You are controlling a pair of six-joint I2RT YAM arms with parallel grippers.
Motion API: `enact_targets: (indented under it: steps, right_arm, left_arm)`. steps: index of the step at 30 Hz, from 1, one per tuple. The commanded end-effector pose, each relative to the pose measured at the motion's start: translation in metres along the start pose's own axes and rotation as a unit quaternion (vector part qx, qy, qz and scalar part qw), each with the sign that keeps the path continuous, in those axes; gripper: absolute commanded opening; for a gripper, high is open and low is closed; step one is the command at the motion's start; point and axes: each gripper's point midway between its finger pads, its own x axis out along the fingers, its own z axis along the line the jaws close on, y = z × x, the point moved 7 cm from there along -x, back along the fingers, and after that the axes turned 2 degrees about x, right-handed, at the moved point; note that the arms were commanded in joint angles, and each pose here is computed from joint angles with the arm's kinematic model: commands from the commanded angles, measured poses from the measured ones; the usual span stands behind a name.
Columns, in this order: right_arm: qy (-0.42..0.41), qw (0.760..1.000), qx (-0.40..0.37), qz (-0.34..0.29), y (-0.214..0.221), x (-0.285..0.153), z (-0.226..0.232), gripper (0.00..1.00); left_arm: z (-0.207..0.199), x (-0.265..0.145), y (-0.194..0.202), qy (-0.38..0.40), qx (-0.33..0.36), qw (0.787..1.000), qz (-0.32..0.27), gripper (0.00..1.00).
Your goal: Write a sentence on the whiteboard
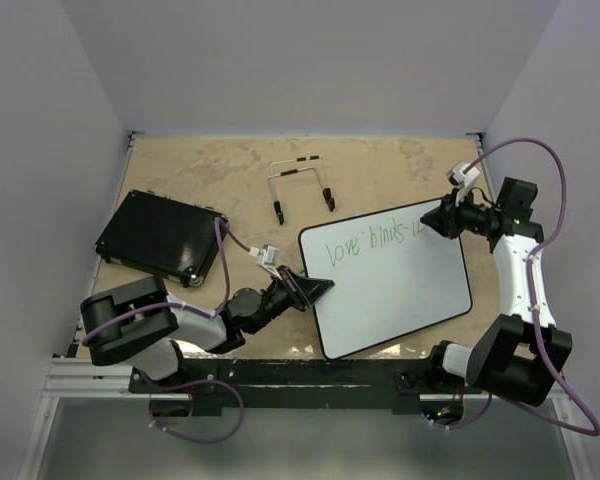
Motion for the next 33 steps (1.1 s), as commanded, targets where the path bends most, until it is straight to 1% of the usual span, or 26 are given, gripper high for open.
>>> enact_targets:
  steps: [1,4,8,12,17,19,22,26,33]
  right_arm:
    - [-0.015,1.0,-0.015,0.012,0.002,-0.005,0.01,0.0]
    - [-0.007,1.0,-0.015,0.02,0.005,-0.006,0.009,0.0]
    - [0.019,0.999,-0.019,0.019,-0.001,-0.01,0.007,0.0]
    - [0.032,0.999,-0.033,0.008,-0.013,-0.016,0.007,0.0]
    - [0.022,0.999,-0.042,-0.01,-0.026,-0.023,0.014,0.0]
    - [0.034,0.998,-0.05,-0.022,-0.032,-0.025,0.013,0.0]
    - [0.05,0.997,-0.044,-0.033,-0.035,-0.023,0.006,0.0]
    - [0.048,0.998,-0.025,-0.042,-0.034,-0.018,0.0,0.0]
    - [0.051,0.997,-0.016,-0.048,-0.035,-0.012,-0.009,0.0]
  left_arm:
    - [-0.014,0.005,-0.012,0.043,0.04,0.998,-0.033,0.0]
    - [-0.013,0.005,-0.012,0.042,0.04,0.998,-0.032,0.0]
    - [-0.014,0.005,-0.012,0.043,0.039,0.998,-0.033,0.0]
    - [-0.013,0.005,-0.011,0.041,0.038,0.998,-0.031,0.0]
    - [-0.013,0.005,-0.011,0.042,0.037,0.998,-0.032,0.0]
    - [-0.013,0.005,-0.011,0.042,0.039,0.998,-0.032,0.0]
    - [-0.014,0.004,-0.012,0.044,0.039,0.998,-0.032,0.0]
    - [-0.014,0.003,-0.013,0.042,0.041,0.998,-0.032,0.0]
    - [-0.015,0.004,-0.014,0.043,0.042,0.998,-0.033,0.0]
